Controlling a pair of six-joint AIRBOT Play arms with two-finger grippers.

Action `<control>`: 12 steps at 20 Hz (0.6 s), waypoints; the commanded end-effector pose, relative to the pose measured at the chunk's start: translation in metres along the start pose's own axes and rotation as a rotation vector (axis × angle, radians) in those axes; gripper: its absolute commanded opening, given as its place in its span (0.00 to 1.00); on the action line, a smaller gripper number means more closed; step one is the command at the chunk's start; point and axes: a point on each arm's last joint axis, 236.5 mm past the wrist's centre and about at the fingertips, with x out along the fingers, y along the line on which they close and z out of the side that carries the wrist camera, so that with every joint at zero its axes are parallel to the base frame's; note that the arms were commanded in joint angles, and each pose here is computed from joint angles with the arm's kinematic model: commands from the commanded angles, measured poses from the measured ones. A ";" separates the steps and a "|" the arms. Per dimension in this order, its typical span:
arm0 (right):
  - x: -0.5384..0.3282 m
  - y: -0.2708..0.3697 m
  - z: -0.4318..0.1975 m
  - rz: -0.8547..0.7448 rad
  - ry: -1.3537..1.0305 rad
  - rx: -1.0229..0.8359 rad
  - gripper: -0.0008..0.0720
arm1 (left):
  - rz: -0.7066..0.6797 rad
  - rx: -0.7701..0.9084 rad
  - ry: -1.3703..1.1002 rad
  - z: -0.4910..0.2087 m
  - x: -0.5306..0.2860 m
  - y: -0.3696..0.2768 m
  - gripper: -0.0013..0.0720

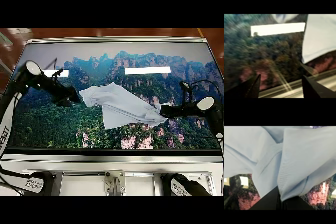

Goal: Fold the shirts.

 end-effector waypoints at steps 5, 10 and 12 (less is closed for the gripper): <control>0.000 0.001 -0.001 0.003 0.003 -0.003 0.09 | -0.173 -0.139 0.012 -0.066 0.135 -0.031 0.85; 0.000 0.001 -0.001 0.003 0.003 -0.005 0.09 | -0.196 -0.156 -0.051 -0.057 0.157 -0.051 0.85; 0.000 0.001 -0.001 0.004 0.003 -0.005 0.09 | -0.193 -0.158 -0.036 -0.061 0.164 -0.053 0.85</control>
